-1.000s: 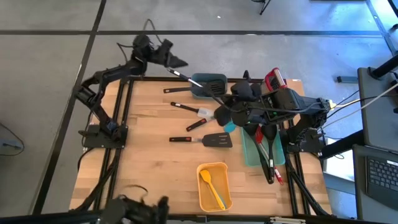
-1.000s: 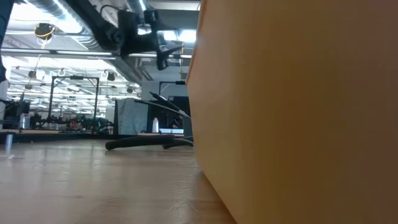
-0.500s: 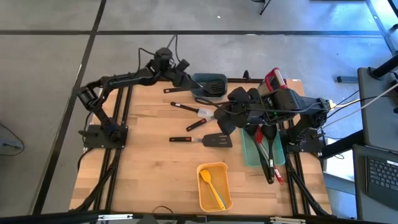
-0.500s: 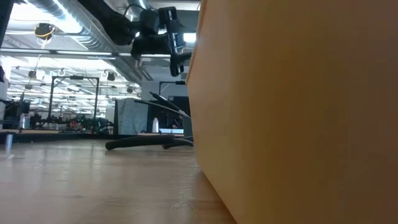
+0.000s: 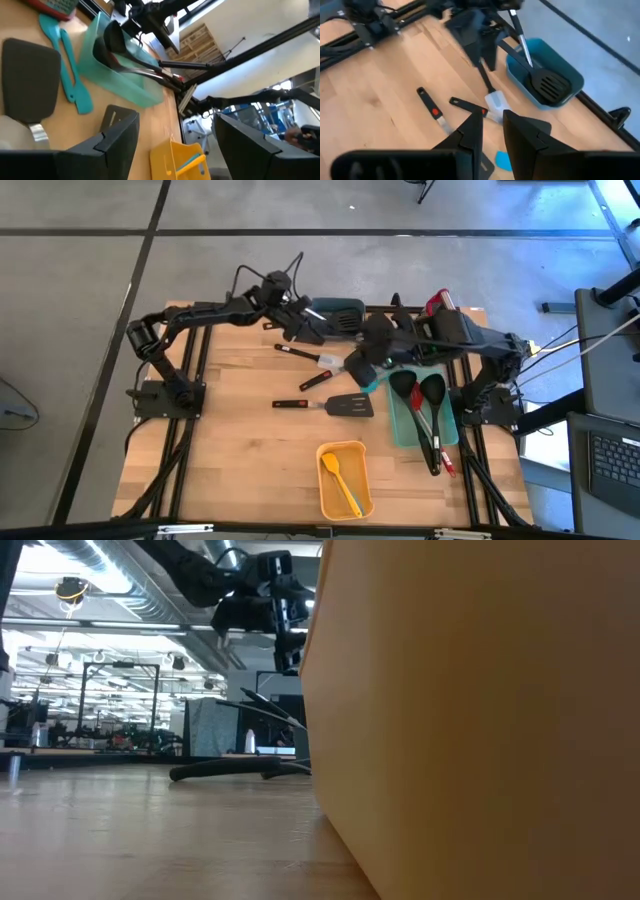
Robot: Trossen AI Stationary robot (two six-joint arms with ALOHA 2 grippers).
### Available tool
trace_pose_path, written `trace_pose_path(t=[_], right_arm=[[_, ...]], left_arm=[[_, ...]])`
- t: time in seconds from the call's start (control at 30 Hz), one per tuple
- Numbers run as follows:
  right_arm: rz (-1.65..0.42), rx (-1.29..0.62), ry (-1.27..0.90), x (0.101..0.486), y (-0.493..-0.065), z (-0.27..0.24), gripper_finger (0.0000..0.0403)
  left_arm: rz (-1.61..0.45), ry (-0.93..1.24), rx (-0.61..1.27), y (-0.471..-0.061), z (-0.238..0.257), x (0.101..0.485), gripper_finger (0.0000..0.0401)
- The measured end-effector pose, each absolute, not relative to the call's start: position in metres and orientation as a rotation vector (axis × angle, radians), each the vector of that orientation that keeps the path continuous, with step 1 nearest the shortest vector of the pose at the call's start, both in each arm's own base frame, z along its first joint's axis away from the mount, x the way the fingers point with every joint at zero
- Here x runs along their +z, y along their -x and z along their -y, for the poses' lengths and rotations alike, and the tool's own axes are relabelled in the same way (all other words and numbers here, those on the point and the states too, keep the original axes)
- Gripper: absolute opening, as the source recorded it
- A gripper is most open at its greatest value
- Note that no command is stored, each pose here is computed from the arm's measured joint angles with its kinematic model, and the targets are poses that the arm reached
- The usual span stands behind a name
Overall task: Pick & Place Kitchen Items
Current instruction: Adjust the green bin
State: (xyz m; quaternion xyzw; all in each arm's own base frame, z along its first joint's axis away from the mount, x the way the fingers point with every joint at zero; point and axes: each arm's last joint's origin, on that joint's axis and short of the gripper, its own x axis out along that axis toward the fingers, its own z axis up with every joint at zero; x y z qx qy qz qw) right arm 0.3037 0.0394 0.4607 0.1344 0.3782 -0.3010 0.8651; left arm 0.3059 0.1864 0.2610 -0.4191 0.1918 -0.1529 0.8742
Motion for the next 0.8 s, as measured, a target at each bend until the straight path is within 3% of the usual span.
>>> trace_pose_path(t=[0.47,0.8], right_arm=[[-1.037,-0.826,-0.384,0.404,-0.321,0.038,0.0078],[-1.251,-1.043,-0.551,0.346,-0.302,0.11,0.006]], left_arm=[[-0.467,0.87,-0.398,-0.321,-0.157,0.258,0.0253],[-0.57,0.866,-0.436,-0.323,-0.138,0.248,0.0253]])
